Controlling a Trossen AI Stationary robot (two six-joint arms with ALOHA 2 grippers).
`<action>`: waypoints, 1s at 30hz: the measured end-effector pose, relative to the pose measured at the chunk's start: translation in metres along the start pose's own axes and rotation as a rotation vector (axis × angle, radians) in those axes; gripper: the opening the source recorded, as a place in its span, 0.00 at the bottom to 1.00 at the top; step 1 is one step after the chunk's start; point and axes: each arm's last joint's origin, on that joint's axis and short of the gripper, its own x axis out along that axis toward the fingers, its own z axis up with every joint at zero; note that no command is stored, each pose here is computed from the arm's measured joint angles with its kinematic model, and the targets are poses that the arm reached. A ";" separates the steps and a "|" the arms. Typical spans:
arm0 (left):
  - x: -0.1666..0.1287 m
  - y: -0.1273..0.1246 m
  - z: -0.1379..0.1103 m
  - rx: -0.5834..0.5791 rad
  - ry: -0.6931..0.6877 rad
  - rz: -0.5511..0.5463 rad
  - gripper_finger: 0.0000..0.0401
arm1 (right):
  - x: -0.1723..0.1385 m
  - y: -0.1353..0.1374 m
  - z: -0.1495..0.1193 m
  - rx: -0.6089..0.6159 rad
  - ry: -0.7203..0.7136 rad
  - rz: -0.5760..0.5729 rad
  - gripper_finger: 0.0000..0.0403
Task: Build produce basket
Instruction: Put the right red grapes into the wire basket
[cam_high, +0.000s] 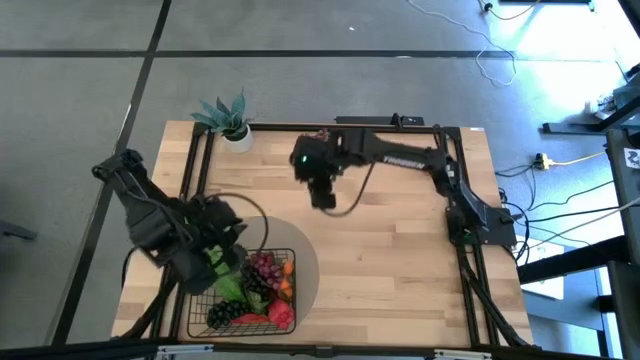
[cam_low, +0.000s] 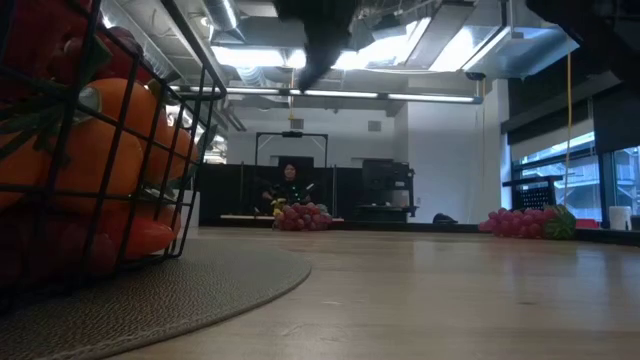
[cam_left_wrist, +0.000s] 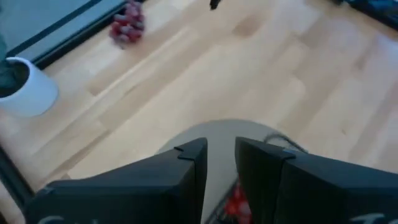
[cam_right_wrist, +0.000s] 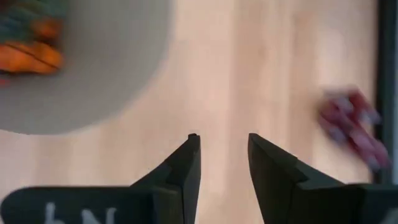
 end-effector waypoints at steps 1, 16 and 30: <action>0.004 0.001 0.004 -0.015 -0.004 0.017 0.18 | 0.000 -0.010 -0.004 0.022 0.025 -0.015 0.29; 0.068 0.044 0.072 -0.249 -0.038 0.361 0.18 | -0.016 -0.161 -0.089 0.393 0.275 -0.103 0.29; 0.105 0.088 0.116 -0.382 0.018 0.457 0.18 | -0.040 -0.256 -0.181 0.787 0.330 -0.173 0.29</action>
